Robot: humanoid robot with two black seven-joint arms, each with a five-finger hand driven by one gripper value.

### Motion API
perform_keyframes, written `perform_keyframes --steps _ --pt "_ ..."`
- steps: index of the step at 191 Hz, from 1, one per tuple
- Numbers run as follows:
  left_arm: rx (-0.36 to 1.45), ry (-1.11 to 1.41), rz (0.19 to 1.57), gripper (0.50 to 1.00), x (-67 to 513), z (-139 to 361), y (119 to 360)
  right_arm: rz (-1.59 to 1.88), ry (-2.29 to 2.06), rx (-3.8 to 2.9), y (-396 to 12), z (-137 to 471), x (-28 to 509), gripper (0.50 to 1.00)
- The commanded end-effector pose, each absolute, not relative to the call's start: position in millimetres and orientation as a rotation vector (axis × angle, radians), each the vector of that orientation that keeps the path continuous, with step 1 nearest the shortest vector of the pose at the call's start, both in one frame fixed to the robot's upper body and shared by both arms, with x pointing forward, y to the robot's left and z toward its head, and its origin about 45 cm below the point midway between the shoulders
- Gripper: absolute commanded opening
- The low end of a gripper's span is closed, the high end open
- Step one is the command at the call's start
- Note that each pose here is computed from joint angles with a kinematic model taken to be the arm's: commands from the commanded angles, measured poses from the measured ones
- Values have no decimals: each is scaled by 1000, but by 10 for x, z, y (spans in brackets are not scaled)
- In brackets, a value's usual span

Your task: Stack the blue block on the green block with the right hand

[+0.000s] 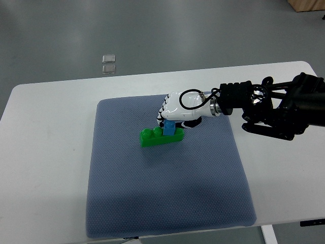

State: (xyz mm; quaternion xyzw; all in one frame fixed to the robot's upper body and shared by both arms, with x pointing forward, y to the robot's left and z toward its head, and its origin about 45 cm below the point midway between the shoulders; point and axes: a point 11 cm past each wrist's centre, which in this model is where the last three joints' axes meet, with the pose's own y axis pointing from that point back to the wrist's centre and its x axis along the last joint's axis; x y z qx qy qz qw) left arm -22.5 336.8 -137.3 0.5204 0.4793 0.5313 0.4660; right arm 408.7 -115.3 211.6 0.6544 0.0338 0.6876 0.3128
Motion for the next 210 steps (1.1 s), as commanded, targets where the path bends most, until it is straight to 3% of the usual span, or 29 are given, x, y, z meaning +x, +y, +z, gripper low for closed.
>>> perform_keyframes --steps 1,210 --pt "1278 1177 1304 1000 -225 -1373 3368 1813 88 1732 -1142 2119 4074 707" --pt "1277 1178 1305 1000 -225 -1373 3368 1759 37 1733 -1176 2329 4212 719"
